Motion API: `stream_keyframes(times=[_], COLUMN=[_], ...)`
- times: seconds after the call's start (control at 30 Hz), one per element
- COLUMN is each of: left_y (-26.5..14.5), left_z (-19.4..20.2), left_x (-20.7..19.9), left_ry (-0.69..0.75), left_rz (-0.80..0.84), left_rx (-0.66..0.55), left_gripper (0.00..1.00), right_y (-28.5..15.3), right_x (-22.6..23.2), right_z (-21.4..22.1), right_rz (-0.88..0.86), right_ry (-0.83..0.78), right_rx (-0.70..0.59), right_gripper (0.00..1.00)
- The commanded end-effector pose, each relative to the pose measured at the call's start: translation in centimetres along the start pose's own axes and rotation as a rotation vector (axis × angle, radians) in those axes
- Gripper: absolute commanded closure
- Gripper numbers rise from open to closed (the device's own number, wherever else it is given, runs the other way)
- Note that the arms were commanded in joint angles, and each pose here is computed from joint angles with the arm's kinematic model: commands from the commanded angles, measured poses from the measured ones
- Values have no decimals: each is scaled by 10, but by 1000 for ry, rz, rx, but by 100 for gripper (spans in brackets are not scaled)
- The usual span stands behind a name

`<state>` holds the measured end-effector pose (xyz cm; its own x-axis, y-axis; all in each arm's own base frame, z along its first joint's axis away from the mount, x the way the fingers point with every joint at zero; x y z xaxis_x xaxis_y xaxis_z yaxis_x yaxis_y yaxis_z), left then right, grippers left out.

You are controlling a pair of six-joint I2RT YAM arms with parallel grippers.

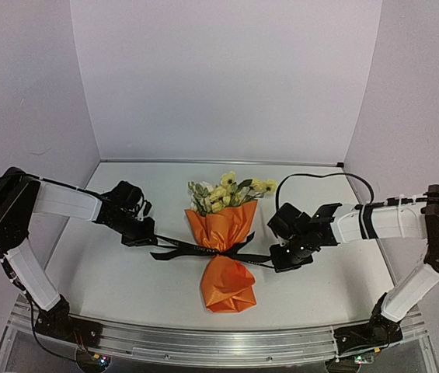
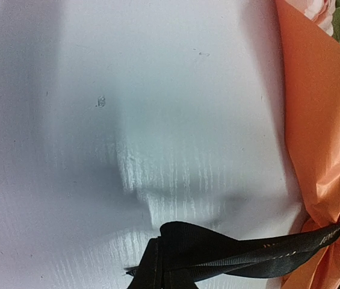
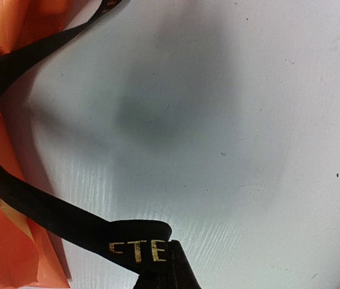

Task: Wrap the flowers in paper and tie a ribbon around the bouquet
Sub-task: Tie the half-tied ribbon around the folded bouquet, then reset both arms

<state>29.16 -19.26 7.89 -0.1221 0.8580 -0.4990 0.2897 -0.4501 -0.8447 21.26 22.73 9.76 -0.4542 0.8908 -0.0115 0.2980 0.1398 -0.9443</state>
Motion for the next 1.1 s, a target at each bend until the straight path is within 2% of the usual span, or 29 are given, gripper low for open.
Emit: stream_keyframes(times=[0.0,0.03,0.1,0.2,0.23,0.27,0.3,0.37,0.4,0.47,0.6,0.8,0.93,1.07], left_y=[-10,-13,-23,-41,-48,-55,-61,-74,-80,-96,-134,-179,-197,-201], left_z=[-11,-11,-14,-20,-21,-23,-24,-25,-25,-26,-32,-50,-58,-59], left_x=[6,2,-8,-26,-33,-40,-47,-58,-63,-73,-93,-109,-112,-106], left_ry=[-4,2,13,35,46,59,70,94,104,127,169,135,103,85], left_rz=[-44,-24,17,63,80,99,115,155,173,221,320,376,371,329], left_rx=[-43,-43,-57,-96,-108,-120,-127,-146,-157,-193,-295,-489,-575,-603], left_gripper=[100,100,89,52,44,38,34,15,9,1,0,0,0,0], right_y=[-1,-3,-10,-25,-30,-35,-40,-50,-55,-65,-89,-119,-126,-135], right_x=[-10,-8,-3,3,6,8,10,11,10,5,-12,-43,-55,-60], right_z=[13,11,6,-4,-8,-11,-13,-18,-19,-21,-23,-13,-2,2], right_rz=[68,51,9,-56,-82,-107,-125,-144,-143,-130,-82,34,99,123], right_ry=[34,37,36,31,26,21,18,15,14,10,9,36,37,25], right_rx=[95,87,63,8,-9,-23,-35,-68,-86,-127,-227,-363,-392,-390], right_gripper=[100,100,81,52,21,3,2,2,2,2,2,2,2,2])
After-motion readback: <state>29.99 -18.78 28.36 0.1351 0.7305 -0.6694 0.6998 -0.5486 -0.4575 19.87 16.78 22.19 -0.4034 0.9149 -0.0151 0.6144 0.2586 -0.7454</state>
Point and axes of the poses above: each gripper's point midway between its finger pads, its own y axis out along the fingers, its own x axis along the line the jaws close on, z = x × y, the point moved 6 cm from there along -y, back along the fingers, and after that the axes turned 13 degrees about -y, right-handed, at the moved point
